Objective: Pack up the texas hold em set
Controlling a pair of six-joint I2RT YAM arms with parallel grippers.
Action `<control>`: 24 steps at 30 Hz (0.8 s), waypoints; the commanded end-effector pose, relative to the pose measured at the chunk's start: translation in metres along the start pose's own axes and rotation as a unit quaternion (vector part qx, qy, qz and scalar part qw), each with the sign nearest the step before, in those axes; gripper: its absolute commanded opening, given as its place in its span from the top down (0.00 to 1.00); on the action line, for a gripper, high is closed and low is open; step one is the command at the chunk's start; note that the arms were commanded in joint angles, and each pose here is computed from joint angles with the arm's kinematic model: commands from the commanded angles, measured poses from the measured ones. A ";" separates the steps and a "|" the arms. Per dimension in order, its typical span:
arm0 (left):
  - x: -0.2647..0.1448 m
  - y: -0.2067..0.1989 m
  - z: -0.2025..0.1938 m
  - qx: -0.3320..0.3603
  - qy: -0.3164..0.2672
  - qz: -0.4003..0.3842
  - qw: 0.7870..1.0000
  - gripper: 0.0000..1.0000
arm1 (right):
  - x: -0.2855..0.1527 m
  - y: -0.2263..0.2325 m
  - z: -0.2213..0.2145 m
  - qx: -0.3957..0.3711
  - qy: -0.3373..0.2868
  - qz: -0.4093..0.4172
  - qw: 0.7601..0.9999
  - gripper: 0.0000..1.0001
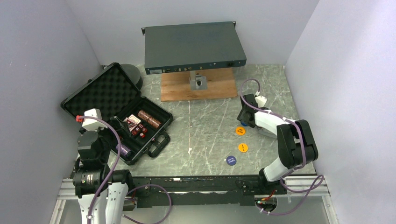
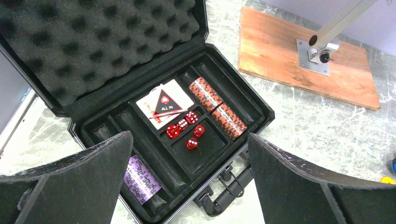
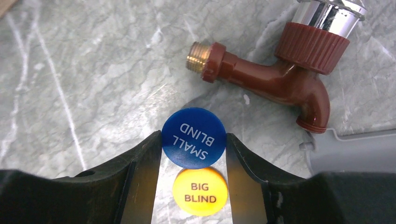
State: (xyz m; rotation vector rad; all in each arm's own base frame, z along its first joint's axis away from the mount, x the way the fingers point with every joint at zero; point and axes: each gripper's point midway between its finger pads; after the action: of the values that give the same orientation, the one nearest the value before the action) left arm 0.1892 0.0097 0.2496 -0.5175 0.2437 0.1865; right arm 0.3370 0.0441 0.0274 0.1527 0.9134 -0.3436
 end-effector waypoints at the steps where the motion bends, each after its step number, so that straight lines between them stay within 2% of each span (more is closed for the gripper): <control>1: 0.003 -0.004 0.008 0.007 -0.012 -0.009 1.000 0.00 | -0.019 0.013 0.018 0.000 -0.030 0.044 0.999 1.00; 14: 0.004 -0.004 0.007 0.006 -0.009 -0.007 1.000 0.00 | -0.060 0.033 0.037 0.005 -0.073 0.138 0.988 1.00; 24: 0.004 -0.003 0.007 0.004 -0.010 -0.006 1.000 0.00 | -0.109 0.069 0.049 -0.012 -0.121 0.261 0.958 1.00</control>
State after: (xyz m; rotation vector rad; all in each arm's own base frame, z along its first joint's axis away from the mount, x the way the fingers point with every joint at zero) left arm 0.1907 0.0106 0.2477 -0.5187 0.2538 0.1935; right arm 0.3305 0.0948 0.1064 0.2942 0.7213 -0.0006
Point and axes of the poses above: each gripper's point midway between its finger pads, its own x axis out along the fingers, its own y axis along the line the jaws close on, z = x × y, and after that the axes turned 12 degrees about -x, right-handed
